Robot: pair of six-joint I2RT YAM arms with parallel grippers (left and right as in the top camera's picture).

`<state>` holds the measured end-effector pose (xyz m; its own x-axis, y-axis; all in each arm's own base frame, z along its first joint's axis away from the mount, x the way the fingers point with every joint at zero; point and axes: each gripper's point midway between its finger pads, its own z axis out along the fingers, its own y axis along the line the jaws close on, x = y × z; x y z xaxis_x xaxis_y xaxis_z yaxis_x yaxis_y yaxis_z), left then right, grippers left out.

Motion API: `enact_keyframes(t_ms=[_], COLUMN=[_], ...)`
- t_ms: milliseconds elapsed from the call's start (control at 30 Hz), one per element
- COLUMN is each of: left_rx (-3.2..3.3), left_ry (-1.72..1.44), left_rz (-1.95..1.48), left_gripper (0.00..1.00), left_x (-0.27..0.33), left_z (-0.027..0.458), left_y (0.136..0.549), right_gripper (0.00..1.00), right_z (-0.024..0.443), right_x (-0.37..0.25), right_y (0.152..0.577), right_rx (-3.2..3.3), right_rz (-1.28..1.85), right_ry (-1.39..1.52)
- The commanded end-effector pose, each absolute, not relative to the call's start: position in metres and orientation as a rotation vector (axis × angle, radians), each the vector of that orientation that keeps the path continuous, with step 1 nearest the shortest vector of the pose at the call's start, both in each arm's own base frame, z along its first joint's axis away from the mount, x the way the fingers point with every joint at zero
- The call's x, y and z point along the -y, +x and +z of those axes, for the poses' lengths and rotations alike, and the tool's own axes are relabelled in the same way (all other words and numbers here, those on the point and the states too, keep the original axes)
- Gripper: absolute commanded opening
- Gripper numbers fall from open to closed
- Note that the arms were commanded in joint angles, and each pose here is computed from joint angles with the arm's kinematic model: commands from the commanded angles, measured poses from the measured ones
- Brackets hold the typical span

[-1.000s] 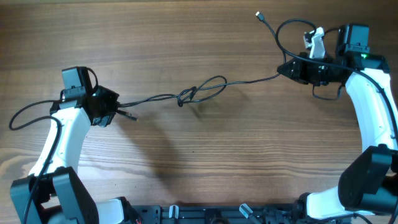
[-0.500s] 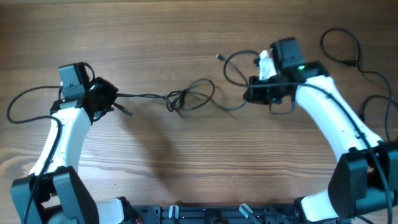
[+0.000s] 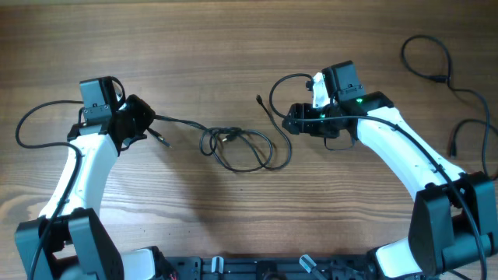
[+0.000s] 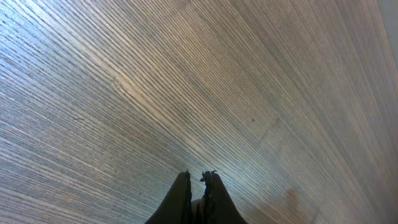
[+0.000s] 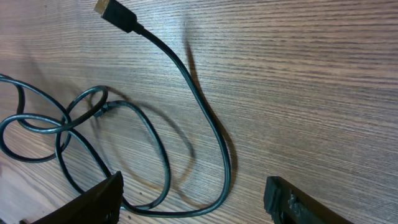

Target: Untangle cables

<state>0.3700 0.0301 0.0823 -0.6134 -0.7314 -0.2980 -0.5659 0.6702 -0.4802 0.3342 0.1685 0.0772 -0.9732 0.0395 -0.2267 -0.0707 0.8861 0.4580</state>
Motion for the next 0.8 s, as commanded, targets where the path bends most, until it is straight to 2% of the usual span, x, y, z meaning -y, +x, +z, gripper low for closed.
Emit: enact_keyframes(t_ms=[0,100,167,267,400,467,533,600,633,700,767], left_rx=[-2.431,-2.431,-2.431,-2.431,-2.431,-2.435,-2.438,-2.438,-2.44,-2.451,-2.46], left_ry=[-0.973,-0.973,-0.973,-0.973,-0.973,-0.975,-0.977,-0.977,-0.973,-0.949,-0.919], left_rz=[-0.482,-0.482,-0.482,-0.482,-0.482,-0.482,-0.481,-0.482,-0.492,-0.559,-0.579], left_gripper=[0.04,0.04,0.04,0.04,0.04,0.04,0.04,0.04,0.04,0.04,0.04], left_x=[-0.026,-0.026,-0.026,-0.026,-0.026,-0.026,-0.026,-0.026,-0.024,-0.014,-0.005], left_z=[0.08,0.08,0.08,0.08,0.08,0.08,0.079,0.079,0.08,0.082,0.083], left_y=[0.37,0.37,0.37,0.37,0.37,0.369,0.368,0.368,0.368,0.369,0.37], right_gripper=[0.76,0.75,0.74,0.72,0.69,0.71,0.78,0.86,0.87,0.76,0.65], right_z=[0.092,0.116,0.122,0.124,0.123,0.116,0.101,0.098,0.098,0.094,0.075], right_x=[-0.188,-0.231,-0.252,-0.279,-0.318,-0.335,-0.335,-0.348,-0.355,-0.37,-0.372], right_y=[0.332,0.322,0.313,0.296,0.281,0.273,0.276,0.275,0.275,0.274,0.276], right_rx=[-2.753,-2.605,-2.576,-2.588,-2.616,-2.611,-2.643,-2.613,-2.592,-2.564,-2.636], right_rz=[0.847,1.098,1.145,1.189,1.242,1.264,1.196,1.221,1.238,1.276,1.277], right_ry=[-0.174,-0.419,-0.489,-0.521,-0.371,-0.286,-0.119,-0.153,-0.175,-0.181,-0.006])
